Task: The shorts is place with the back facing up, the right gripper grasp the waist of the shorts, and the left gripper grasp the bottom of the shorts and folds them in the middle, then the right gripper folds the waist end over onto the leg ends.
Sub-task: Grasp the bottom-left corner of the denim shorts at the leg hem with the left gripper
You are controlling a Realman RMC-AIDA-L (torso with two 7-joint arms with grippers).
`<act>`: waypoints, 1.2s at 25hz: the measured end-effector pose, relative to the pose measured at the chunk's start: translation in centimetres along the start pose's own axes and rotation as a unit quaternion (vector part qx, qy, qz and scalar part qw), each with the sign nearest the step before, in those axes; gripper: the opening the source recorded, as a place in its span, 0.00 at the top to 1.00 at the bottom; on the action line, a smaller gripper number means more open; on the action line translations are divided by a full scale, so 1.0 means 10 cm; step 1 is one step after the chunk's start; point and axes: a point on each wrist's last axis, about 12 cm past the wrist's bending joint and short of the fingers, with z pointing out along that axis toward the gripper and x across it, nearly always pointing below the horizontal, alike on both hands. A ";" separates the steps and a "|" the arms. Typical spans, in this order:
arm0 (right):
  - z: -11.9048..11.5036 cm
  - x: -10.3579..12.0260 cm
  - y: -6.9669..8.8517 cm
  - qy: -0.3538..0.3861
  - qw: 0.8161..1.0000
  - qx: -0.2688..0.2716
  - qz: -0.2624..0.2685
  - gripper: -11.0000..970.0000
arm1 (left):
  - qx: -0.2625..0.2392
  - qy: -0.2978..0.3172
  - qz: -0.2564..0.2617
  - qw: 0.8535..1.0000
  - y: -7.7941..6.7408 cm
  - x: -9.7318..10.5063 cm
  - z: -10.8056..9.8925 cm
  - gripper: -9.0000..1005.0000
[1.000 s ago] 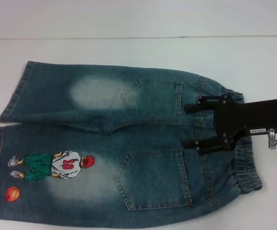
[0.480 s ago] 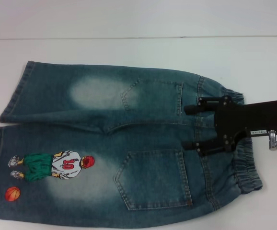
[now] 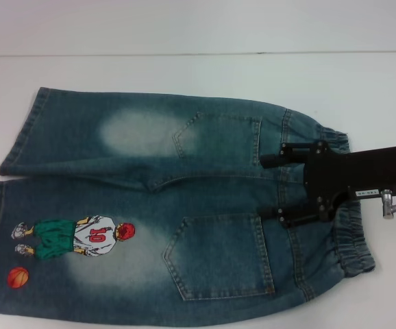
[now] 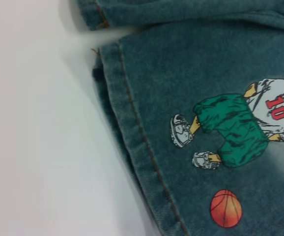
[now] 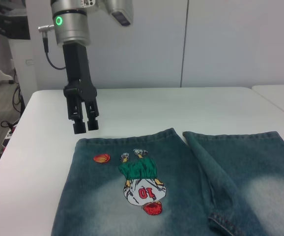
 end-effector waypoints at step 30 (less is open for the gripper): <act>0.00 0.00 0.02 -0.003 1.000 -0.007 -0.001 0.09 | -0.001 0.036 0.006 0.999 -0.06 -0.06 0.15 0.22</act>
